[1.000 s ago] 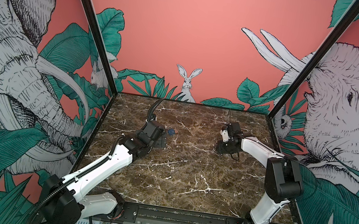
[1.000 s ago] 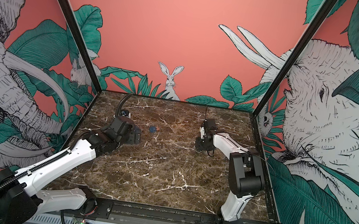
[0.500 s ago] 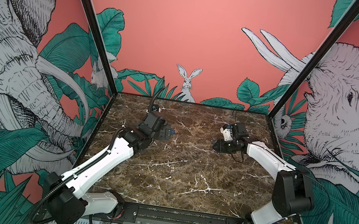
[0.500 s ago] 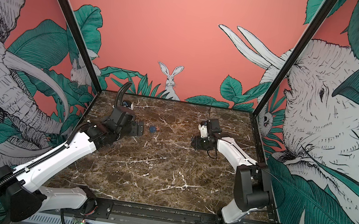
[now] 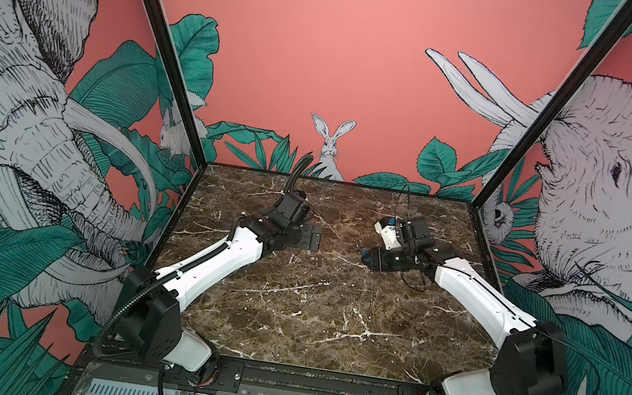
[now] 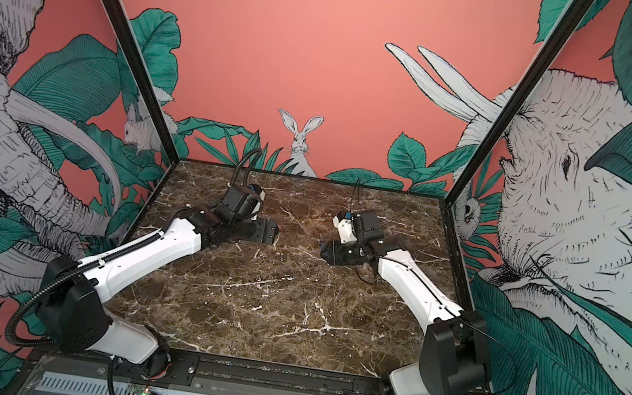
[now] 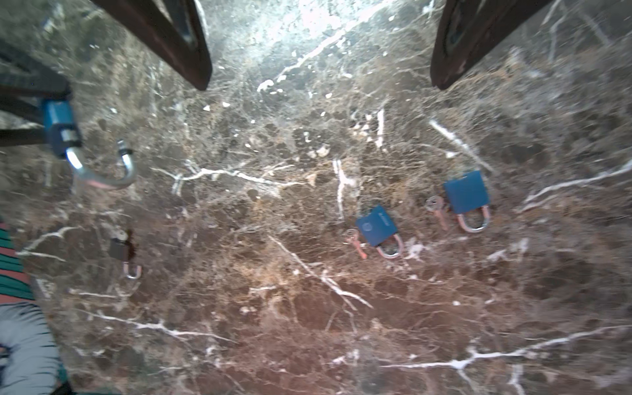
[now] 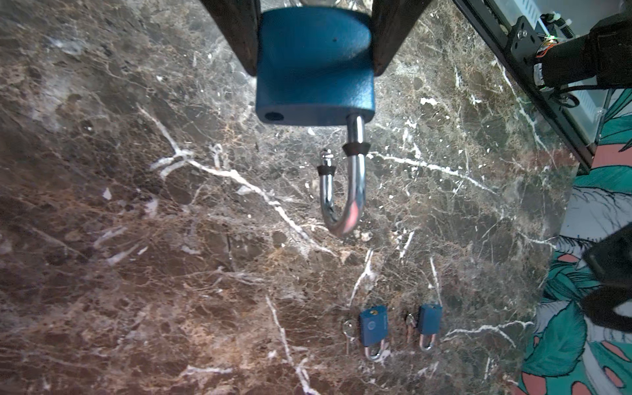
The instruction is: Lock with the key
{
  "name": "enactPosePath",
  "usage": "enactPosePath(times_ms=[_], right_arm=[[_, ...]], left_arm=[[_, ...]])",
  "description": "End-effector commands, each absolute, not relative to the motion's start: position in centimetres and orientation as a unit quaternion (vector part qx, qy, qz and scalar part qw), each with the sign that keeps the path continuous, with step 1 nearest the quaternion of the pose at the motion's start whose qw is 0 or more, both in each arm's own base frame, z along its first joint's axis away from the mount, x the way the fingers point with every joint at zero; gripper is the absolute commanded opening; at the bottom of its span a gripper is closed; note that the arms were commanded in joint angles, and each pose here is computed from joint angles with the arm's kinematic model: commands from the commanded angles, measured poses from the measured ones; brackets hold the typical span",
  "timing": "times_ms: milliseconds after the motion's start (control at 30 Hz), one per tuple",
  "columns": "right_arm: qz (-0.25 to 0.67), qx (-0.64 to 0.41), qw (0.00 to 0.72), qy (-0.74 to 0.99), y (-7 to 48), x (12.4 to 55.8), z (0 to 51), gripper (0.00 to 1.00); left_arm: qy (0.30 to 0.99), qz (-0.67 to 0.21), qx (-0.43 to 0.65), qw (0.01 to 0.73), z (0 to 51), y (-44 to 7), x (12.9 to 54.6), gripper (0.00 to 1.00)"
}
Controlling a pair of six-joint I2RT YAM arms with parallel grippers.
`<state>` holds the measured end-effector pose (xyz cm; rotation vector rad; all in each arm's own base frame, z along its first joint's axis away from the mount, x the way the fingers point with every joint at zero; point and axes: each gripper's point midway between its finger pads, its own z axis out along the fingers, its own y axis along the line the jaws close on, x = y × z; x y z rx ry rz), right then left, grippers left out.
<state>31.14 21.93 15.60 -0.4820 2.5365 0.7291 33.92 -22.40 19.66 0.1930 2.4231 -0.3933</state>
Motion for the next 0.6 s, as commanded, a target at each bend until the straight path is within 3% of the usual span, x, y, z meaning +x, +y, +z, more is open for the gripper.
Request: enactPosePath(times_ms=[0, 267, 567], right_arm=[[0.288, -0.175, 0.246, 0.909, 22.7, 30.6, 16.9, 0.21], [0.310, -0.186, 0.256, 0.896, 23.7, 29.1, 18.3, 0.21], [0.326, -0.191, 0.261, 0.888, 24.0, 28.5, 18.8, 0.21]], left_arm=[[0.905, -0.205, 0.093, 0.360, 22.6, -24.6, 34.8, 0.99], [0.902, -0.247, 0.116, 0.335, 20.9, -27.9, 36.2, 0.98], [0.887, -0.324, 0.116, 0.309, 20.2, -31.5, 36.9, 0.88]])
